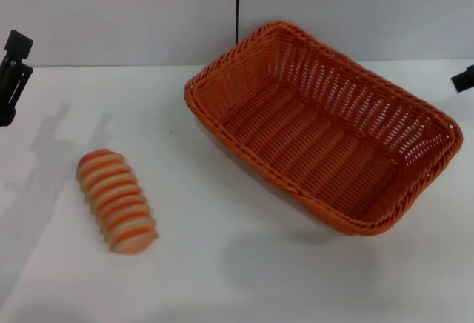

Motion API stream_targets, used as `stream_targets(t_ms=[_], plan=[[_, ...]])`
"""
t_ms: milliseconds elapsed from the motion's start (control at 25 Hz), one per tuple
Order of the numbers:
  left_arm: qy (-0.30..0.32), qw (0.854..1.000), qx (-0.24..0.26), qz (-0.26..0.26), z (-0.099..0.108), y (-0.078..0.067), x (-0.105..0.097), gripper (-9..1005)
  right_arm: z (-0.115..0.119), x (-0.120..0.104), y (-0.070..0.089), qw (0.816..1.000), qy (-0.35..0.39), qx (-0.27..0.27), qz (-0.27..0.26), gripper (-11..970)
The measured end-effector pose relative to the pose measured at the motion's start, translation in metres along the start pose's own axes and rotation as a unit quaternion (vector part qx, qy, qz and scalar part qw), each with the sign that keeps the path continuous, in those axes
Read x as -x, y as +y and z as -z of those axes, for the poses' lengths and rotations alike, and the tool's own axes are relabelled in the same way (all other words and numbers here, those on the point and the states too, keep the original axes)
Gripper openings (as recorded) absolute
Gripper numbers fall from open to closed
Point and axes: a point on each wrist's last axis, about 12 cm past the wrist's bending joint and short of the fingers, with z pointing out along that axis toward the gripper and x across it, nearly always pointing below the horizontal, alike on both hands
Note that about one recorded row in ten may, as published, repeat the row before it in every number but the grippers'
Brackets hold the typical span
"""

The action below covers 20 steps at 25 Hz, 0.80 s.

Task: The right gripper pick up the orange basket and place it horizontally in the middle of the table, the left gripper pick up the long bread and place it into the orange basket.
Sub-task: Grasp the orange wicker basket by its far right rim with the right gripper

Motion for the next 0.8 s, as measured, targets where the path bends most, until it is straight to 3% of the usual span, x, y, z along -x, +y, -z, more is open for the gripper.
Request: stream_targets(t_ms=[800], plan=[[0.007,1.000,0.001,0.005,0.002,-0.001,-0.002,844,-0.043,-0.007,0.000,0.999,0.037,-0.001,0.007,481]])
